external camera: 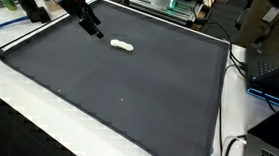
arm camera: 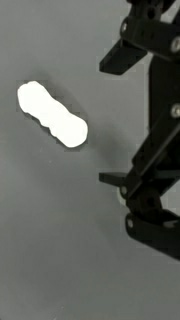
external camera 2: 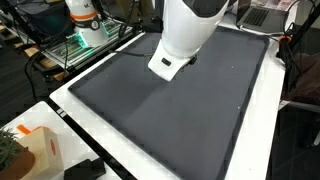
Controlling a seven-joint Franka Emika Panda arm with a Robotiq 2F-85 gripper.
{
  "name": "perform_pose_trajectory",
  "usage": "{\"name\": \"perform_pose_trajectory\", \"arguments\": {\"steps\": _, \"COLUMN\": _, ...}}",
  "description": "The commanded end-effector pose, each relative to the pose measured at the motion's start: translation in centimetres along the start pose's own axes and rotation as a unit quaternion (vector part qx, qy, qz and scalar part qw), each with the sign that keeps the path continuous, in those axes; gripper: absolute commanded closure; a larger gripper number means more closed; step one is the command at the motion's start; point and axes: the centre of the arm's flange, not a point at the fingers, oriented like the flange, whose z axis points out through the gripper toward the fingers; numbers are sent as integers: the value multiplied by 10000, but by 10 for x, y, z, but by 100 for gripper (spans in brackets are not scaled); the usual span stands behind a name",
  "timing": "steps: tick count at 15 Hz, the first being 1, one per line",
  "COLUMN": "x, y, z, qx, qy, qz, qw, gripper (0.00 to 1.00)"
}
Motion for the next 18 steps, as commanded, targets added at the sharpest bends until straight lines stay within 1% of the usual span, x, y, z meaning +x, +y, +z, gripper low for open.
{"name": "perform_pose_trajectory", "arguments": {"steps": 1, "x": 16, "y": -7, "z": -2, "qx": -38, "qy": -126, "qz": 54, "qw": 9999, "gripper": 0}}
{"name": "perform_pose_trajectory", "arguments": {"steps": 4, "x": -12, "y": -3, "z": -16, "qx": -203, "qy": -86, "qz": -367, "qw": 9991, "gripper": 0}}
{"name": "perform_pose_trajectory", "arguments": {"steps": 6, "x": -40, "y": 6, "z": -31, "qx": -406, "qy": 25, "qz": -719, "qw": 9966, "gripper": 0}}
{"name": "perform_pose_trajectory", "arguments": {"steps": 8, "x": -73, "y": 17, "z": -42, "qx": -753, "qy": 148, "qz": -1111, "qw": 9908, "gripper": 0}}
{"name": "perform_pose_trajectory", "arguments": {"steps": 9, "x": -92, "y": 21, "z": -44, "qx": -854, "qy": 233, "qz": -1314, "qw": 9874, "gripper": 0}}
{"name": "perform_pose_trajectory", "arguments": {"steps": 11, "x": -124, "y": 19, "z": -43, "qx": -781, "qy": 513, "qz": -1618, "qw": 9824, "gripper": 0}}
{"name": "perform_pose_trajectory", "arguments": {"steps": 14, "x": -164, "y": 9, "z": -38, "qx": -50, "qy": 918, "qz": -1795, "qw": 9794, "gripper": 0}}
{"name": "perform_pose_trajectory", "arguments": {"steps": 15, "x": -175, "y": 10, "z": -38, "qx": 91, "qy": 1038, "qz": -1801, "qw": 9781, "gripper": 0}}
{"name": "perform_pose_trajectory", "arguments": {"steps": 16, "x": -143, "y": -5, "z": -49, "qx": -369, "qy": 808, "qz": -1738, "qw": 9808, "gripper": 0}}
{"name": "perform_pose_trajectory", "arguments": {"steps": 18, "x": -162, "y": -3, "z": -45, "qx": -178, "qy": 915, "qz": -1799, "qw": 9793, "gripper": 0}}
